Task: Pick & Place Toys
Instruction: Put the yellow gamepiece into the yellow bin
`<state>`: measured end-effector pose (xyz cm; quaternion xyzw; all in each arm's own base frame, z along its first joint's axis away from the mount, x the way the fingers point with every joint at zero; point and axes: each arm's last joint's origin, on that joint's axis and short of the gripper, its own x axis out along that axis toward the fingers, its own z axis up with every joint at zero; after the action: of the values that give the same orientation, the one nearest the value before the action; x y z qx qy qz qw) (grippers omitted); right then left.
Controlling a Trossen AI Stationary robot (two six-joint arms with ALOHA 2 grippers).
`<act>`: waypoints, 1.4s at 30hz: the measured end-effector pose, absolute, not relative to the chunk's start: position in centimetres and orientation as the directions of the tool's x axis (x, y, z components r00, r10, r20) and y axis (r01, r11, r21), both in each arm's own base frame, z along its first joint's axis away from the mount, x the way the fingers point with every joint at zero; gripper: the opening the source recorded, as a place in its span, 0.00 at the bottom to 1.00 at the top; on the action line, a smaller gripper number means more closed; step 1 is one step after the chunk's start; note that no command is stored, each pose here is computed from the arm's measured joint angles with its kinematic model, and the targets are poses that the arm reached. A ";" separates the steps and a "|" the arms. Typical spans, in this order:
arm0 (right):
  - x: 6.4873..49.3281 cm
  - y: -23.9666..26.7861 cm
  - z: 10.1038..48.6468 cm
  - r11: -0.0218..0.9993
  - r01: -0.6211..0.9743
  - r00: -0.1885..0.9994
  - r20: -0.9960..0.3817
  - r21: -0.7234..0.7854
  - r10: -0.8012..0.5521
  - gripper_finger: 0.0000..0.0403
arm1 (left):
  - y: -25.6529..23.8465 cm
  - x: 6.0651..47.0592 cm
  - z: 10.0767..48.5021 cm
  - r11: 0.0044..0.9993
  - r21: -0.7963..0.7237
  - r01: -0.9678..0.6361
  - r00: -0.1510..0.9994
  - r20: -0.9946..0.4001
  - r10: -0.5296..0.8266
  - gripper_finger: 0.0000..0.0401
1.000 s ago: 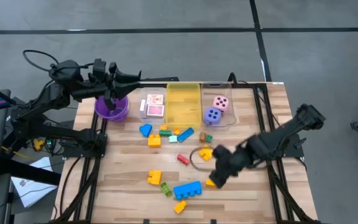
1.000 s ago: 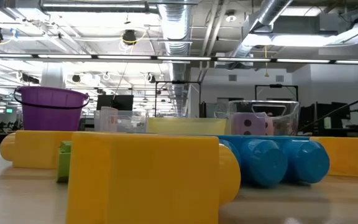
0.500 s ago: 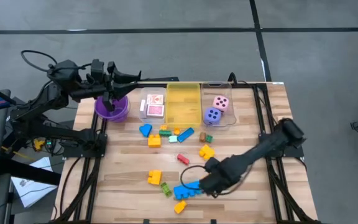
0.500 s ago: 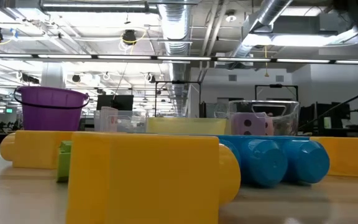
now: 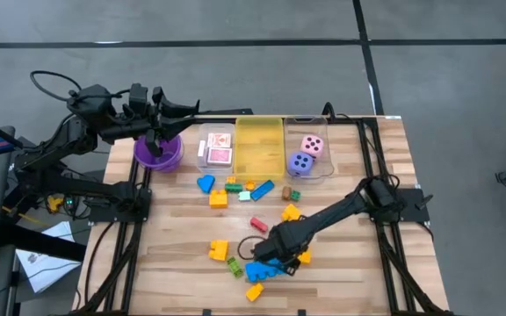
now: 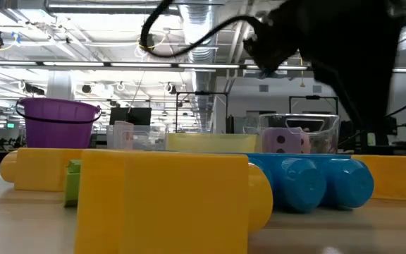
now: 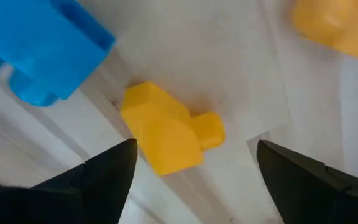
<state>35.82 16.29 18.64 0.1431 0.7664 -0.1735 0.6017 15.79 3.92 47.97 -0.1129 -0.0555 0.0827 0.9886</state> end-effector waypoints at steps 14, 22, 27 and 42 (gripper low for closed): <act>36.5 16.3 16.1 0.971 0.235 -0.287 -0.958 -0.049 0.021 0.80 | 4.3 17.0 47.5 0.950 -0.265 -0.162 0.981 0.064 0.185 0.36; 36.8 16.2 18.3 0.963 0.267 -0.175 -0.982 0.016 0.065 0.80 | 4.3 17.1 47.5 0.945 -0.284 -0.160 0.981 0.062 0.185 0.36; 37.0 16.3 18.0 0.969 0.246 -0.157 -0.985 0.033 0.073 0.80 | 4.3 17.1 47.5 0.945 -0.287 -0.160 0.981 0.062 0.185 0.36; 36.5 16.1 15.5 0.976 0.202 -0.165 -0.980 0.076 0.110 0.80 | 4.3 17.1 47.5 0.937 -0.312 -0.156 0.981 0.062 0.184 0.36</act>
<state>36.54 16.14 15.49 0.1024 0.7624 -0.0360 0.6379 17.07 4.28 47.51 -0.1548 -0.0452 0.0863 0.9831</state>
